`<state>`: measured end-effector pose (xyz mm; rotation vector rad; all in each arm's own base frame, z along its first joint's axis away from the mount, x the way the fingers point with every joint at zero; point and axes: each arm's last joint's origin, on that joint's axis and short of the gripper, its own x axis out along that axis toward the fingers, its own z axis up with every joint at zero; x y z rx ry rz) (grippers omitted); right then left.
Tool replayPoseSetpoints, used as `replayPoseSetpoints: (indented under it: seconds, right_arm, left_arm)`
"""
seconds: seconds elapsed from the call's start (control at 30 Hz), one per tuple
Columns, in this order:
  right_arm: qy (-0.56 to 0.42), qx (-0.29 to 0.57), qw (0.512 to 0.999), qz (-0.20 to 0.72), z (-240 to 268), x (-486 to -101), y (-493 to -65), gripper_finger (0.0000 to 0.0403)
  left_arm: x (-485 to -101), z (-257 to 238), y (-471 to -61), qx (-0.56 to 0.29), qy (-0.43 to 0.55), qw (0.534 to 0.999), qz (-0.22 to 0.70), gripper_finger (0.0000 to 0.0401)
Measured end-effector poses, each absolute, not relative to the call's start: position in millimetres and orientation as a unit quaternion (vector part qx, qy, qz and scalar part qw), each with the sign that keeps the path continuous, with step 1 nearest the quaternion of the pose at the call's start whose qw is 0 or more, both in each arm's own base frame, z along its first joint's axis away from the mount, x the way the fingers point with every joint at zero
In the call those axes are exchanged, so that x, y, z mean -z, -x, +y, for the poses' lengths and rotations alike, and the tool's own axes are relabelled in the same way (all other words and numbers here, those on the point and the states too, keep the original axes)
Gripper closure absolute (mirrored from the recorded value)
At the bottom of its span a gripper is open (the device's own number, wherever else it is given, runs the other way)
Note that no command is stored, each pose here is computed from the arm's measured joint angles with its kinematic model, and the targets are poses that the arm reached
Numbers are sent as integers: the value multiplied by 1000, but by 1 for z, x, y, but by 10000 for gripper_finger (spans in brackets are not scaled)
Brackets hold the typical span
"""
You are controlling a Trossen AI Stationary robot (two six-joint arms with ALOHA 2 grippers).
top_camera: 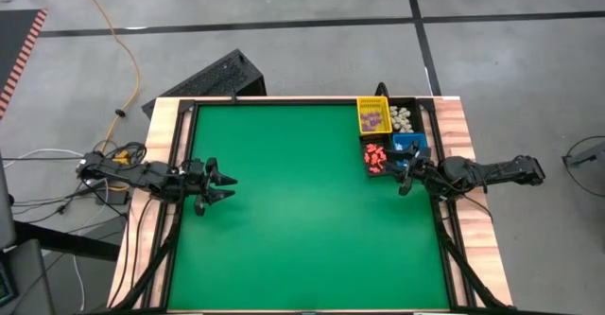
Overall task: Sort Halloween decoration
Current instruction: Return to Home Position
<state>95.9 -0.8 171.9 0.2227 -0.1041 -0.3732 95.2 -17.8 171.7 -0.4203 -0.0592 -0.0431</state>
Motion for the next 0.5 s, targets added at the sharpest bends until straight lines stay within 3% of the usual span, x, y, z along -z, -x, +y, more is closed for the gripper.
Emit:
replayPoseSetpoints:
  seconds: [0.5]
  right_arm:
    - [-110,185,975,-52,-1,-172,-96,179]
  left_arm:
    - [-171,-16,-96,14,208,978,-29,221]
